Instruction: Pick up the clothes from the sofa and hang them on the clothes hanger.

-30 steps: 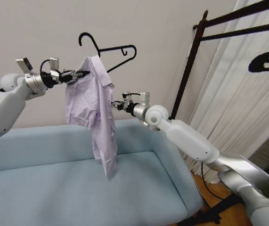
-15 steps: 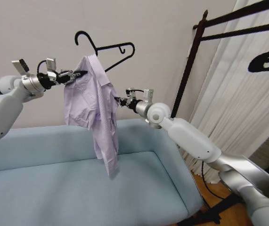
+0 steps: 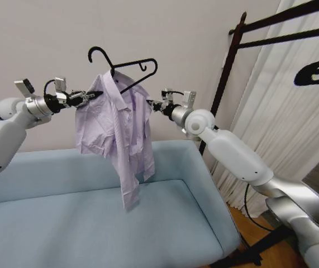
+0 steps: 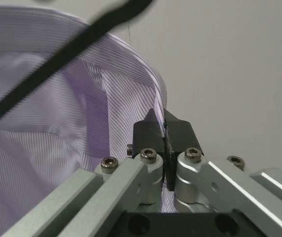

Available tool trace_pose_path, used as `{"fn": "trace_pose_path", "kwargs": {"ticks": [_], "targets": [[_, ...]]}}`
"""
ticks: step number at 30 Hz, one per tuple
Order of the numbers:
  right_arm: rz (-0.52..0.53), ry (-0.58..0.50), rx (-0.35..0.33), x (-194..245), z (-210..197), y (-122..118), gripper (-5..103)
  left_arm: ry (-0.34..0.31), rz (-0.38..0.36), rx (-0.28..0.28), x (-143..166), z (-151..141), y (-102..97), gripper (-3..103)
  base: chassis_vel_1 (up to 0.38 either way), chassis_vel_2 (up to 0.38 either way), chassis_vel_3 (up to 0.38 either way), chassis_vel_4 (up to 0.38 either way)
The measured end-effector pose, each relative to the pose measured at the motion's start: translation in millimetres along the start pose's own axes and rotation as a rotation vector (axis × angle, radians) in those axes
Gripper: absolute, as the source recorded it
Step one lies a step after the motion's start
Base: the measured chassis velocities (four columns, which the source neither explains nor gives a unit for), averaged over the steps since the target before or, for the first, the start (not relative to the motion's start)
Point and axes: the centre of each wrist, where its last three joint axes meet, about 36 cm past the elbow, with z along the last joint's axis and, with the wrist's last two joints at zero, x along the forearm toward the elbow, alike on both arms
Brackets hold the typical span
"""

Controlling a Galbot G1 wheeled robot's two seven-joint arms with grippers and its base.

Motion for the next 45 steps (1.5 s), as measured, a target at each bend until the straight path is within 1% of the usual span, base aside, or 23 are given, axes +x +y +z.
{"fn": "trace_pose_path", "kwargs": {"ticks": [1,6,7,10,11,13,16,21,22,27,35,39,40,45], "targets": [[0.0,0.0,0.0,0,0,0,1,0.0,0.0,0.0,0,0,0.0,2,0.0,0.0,0.0,0.0],[0.009,-0.002,0.049,-2,-15,-5,1,0.035,-0.019,-0.002,5,10,-4.4,2,0.0,0.0,0.0,0.0],[0.009,-0.002,0.049,-2,-15,-5,1,0.035,-0.019,-0.002,5,10,-4.4,2,0.0,0.0,0.0,0.0],[0.013,0.004,0.091,-6,-21,-8,1,0.049,-0.031,0.0,13,17,-9.3,2,0.0,0.0,0.0,0.0],[0.013,0.004,0.091,-6,-21,-8,1,0.049,-0.031,0.0,13,17,-9.3,2,0.0,0.0,0.0,0.0],[0.014,0.007,0.123,-8,-25,-9,1,0.052,-0.042,0.001,19,18,-11.4,2,0.0,0.0,0.0,0.0],[0.013,0.011,0.143,-9,-28,-9,1,0.054,-0.051,0.0,26,17,-13.3,2,0.0,0.0,0.0,0.0],[0.007,0.018,0.206,-13,-37,-4,1,0.052,-0.06,0.001,36,17,-18.3,2,0.0,0.0,0.0,0.0],[0.007,0.018,0.206,-13,-37,-4,1,0.052,-0.06,0.001,36,17,-18.3,2,0.0,0.0,0.0,0.0],[0.009,0.009,0.254,-21,-53,3,1,0.056,-0.057,0.009,43,25,-26.4,2,0.0,0.0,0.0,0.0],[0.008,0.007,0.301,-23,-69,9,1,0.078,-0.065,0.016,42,32,-32.1,2,0.0,0.0,0.0,0.0],[0.002,0.021,0.338,-20,-72,10,1,0.086,-0.097,0.014,38,32,-35.1,2,0.0,0.0,0.0,0.0],[0.002,0.021,0.338,-20,-72,10,1,0.086,-0.097,0.014,38,32,-35.1,2,0.0,0.0,0.0,0.0],[-0.006,0.017,0.372,-21,-81,15,1,0.12,-0.135,0.002,35,32,-36.7,2,0.0,0.0,0.0,0.0]]}}
